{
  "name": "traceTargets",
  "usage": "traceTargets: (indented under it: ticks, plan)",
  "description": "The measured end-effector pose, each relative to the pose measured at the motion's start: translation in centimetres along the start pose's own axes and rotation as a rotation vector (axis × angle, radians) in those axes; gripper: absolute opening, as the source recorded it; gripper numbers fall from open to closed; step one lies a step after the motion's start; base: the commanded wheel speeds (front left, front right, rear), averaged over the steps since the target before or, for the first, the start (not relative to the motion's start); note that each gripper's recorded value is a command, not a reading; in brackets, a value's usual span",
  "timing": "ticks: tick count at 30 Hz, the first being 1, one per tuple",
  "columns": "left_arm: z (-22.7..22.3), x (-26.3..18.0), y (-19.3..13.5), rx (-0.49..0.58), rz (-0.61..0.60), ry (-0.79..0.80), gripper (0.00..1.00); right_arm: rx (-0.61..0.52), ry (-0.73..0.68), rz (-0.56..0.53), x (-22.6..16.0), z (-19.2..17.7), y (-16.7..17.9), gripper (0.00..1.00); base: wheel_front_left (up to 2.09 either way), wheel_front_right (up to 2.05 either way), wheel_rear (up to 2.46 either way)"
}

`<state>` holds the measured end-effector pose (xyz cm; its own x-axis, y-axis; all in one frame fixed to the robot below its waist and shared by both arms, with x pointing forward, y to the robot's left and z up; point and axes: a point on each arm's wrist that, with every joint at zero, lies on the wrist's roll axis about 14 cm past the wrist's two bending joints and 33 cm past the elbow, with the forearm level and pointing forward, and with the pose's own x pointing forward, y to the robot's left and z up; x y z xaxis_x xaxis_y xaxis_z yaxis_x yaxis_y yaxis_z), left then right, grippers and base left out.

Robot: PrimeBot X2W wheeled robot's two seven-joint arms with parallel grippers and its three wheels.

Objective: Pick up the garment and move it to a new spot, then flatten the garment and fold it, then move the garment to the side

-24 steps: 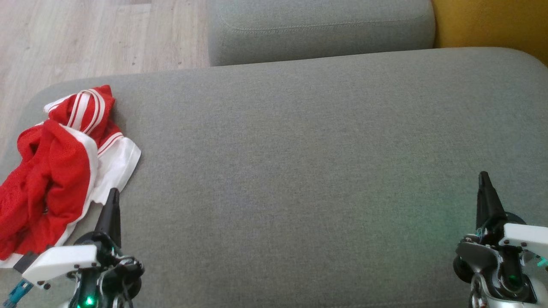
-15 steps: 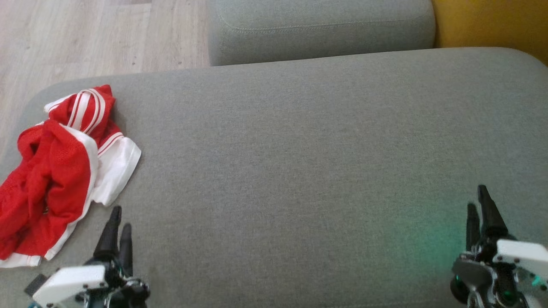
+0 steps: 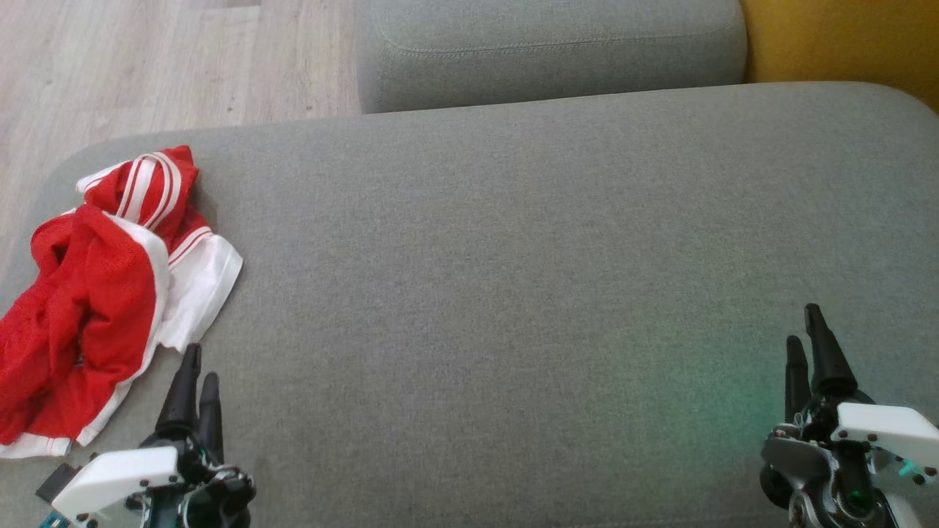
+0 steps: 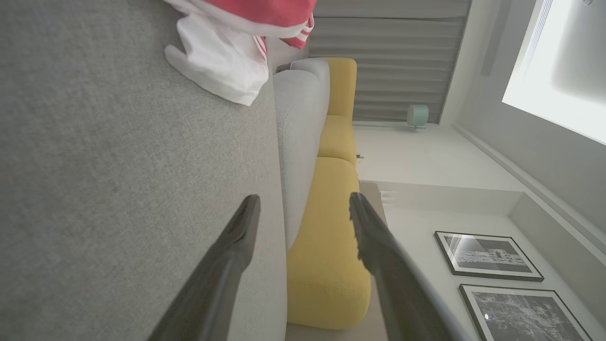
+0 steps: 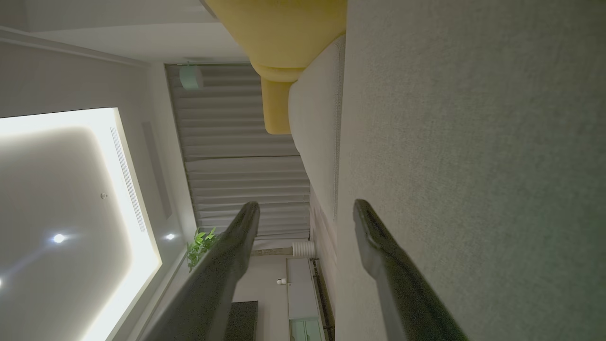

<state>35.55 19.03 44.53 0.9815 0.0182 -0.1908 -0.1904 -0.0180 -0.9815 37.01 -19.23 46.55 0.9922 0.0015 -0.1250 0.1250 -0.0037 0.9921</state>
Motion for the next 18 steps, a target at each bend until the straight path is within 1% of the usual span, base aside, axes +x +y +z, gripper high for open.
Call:
traceTargets:
  ticks: [4, 7, 11, 14, 18]
  plan:
    - [-0.1, 0.1, -0.4, 0.002, -0.012, -0.001, 1.00, -0.002, 0.000, 0.006, 0.1, -0.2, 0.2, 1.00, 0.00, 0.00, 0.00]
    - [-0.4, 0.1, -0.9, 0.035, -0.027, 0.004, 1.00, -0.017, 0.007, 0.025, 0.2, -0.6, 0.8, 1.00, 0.00, 0.00, 0.00]
    - [-0.3, 0.2, -1.2, 0.099, -0.035, -0.006, 1.00, -0.046, 0.014, 0.034, 0.3, -1.1, 1.1, 1.00, 0.00, 0.00, 0.00]
    - [-0.3, 0.2, -1.5, 0.169, -0.043, -0.006, 1.00, -0.085, 0.027, 0.036, 0.3, -1.7, 1.2, 1.00, 0.00, 0.00, 0.00]
    - [-0.3, 0.3, -1.8, 0.234, -0.046, -0.010, 1.00, -0.142, 0.051, 0.048, 0.6, -2.3, 1.6, 1.00, 0.00, 0.00, 0.00]
